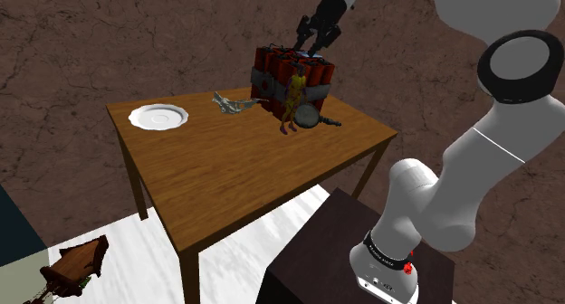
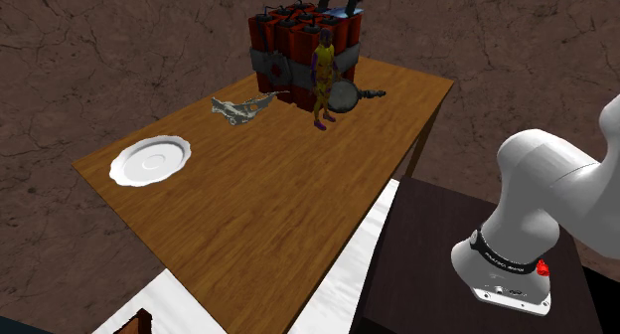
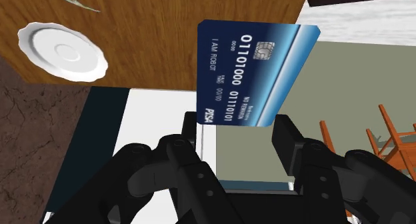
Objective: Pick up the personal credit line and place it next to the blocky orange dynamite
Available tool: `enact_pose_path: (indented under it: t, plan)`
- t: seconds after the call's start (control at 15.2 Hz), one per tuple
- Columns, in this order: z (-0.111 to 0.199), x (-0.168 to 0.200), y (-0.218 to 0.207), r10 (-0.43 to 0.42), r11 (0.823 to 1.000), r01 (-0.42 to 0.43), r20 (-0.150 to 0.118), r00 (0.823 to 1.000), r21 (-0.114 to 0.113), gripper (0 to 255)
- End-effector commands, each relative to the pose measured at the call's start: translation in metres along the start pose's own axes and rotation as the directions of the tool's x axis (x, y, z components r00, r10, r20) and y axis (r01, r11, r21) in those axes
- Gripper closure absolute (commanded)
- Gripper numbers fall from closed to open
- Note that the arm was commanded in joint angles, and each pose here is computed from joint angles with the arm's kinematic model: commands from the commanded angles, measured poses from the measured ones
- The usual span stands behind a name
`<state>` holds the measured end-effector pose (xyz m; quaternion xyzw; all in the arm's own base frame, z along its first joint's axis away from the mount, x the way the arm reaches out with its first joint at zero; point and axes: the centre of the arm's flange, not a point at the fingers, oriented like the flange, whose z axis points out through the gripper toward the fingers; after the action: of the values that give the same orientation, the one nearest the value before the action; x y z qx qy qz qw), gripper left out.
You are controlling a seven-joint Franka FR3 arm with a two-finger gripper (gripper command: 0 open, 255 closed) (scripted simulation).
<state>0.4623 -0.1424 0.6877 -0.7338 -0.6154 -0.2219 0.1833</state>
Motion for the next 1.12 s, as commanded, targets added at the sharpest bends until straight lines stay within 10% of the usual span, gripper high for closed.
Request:
enact_pose_path:
  t: [0.0, 1.06]
  plan:
    - [-0.014, -0.022, 0.000, -0.001, 1.000, 0.001, 0.000, 1.000, 0.001, 255]
    - [-0.131, -0.198, -0.009, -0.001, 1.000, 0.001, 0.000, 1.000, 0.001, 255]
